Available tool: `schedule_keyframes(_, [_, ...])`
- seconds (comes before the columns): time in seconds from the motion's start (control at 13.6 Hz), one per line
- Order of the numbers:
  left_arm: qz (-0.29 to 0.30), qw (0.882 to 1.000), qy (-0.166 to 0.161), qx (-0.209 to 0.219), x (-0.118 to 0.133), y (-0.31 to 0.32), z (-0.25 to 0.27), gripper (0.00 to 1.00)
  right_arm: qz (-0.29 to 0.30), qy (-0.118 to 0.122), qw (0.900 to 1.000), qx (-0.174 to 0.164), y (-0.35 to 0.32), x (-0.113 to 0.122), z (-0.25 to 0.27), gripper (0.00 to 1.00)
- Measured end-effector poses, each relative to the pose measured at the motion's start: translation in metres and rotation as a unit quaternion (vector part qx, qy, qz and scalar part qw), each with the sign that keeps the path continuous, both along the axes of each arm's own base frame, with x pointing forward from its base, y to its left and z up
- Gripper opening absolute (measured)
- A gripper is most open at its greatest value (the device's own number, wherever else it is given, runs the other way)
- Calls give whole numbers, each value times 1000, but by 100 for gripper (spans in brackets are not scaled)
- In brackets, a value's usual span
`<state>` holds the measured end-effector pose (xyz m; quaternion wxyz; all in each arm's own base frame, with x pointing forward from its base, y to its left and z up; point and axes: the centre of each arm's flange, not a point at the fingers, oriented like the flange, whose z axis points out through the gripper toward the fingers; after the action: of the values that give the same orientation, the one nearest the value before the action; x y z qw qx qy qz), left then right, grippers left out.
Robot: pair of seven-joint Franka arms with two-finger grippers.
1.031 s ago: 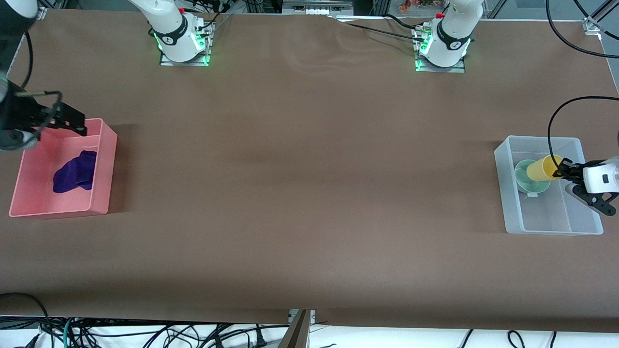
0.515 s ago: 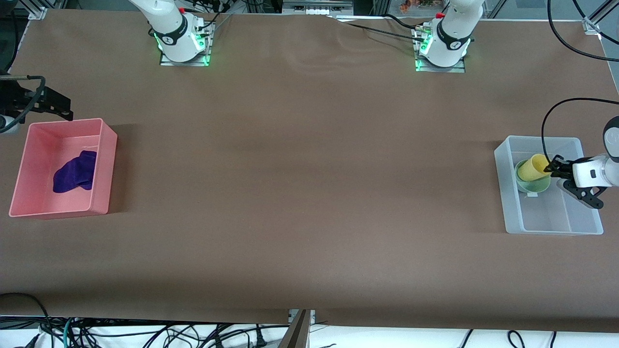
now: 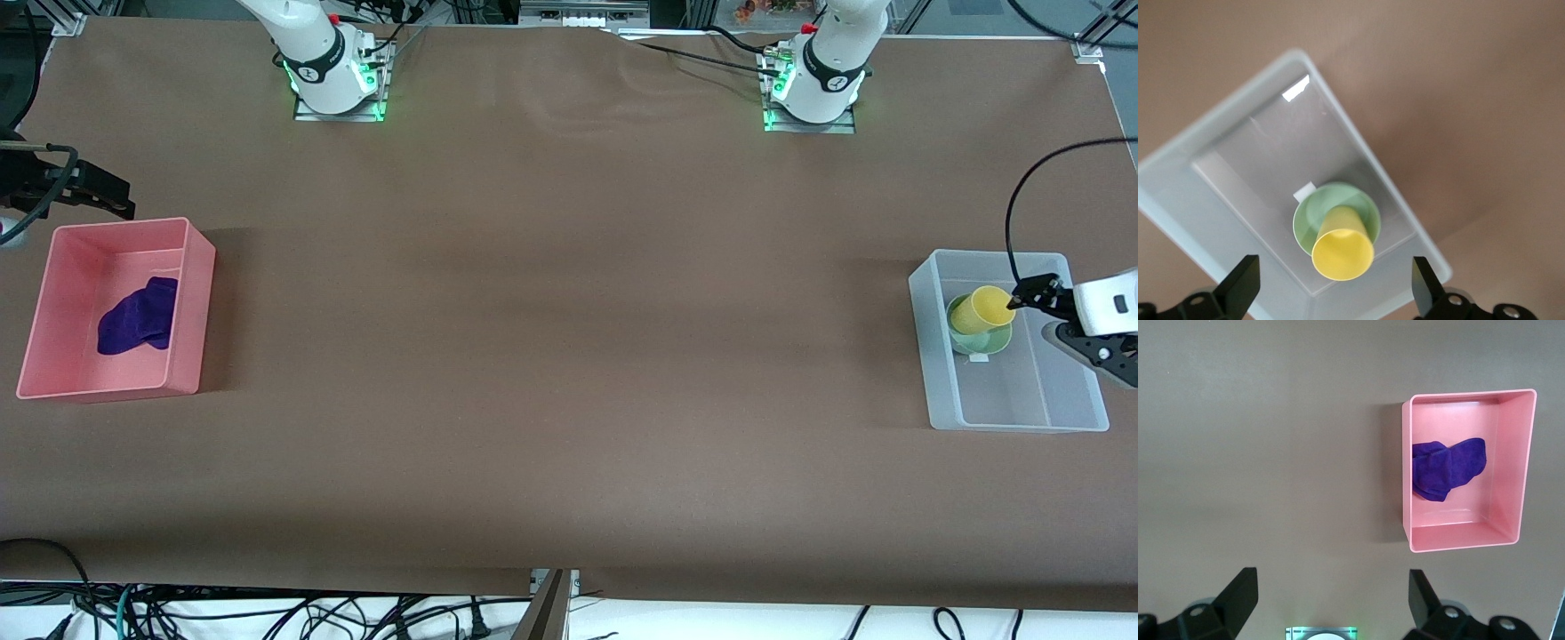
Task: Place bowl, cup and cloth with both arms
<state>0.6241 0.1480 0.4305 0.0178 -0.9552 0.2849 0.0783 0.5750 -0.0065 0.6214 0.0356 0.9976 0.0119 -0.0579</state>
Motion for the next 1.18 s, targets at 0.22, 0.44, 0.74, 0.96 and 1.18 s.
schedule_keyframes(0.22, [48, 998, -24, 16, 0, -81, 73, 100, 1, 4, 1000, 0, 2, 2, -5, 100])
schedule_keyframes(0.44, [94, 995, -31, 22, -5, -136, 124, 100, 1, 3, 1000, 0, 3, 4, -5, 100])
schedule_keyframes(0.74, [106, 994, -31, 14, -6, -158, 133, 100, 1, 1, 1000, 0, 2, 4, -4, 100])
schedule_keyframes(0.96, [109, 994, -28, 2, -7, -171, 134, 100, 1, 1, 1000, 0, 2, 4, -4, 100])
schedule_keyframes(1.18, [145, 989, -29, -19, -12, -174, 131, 100, 1, 0, 1000, 0, 3, 4, -4, 100])
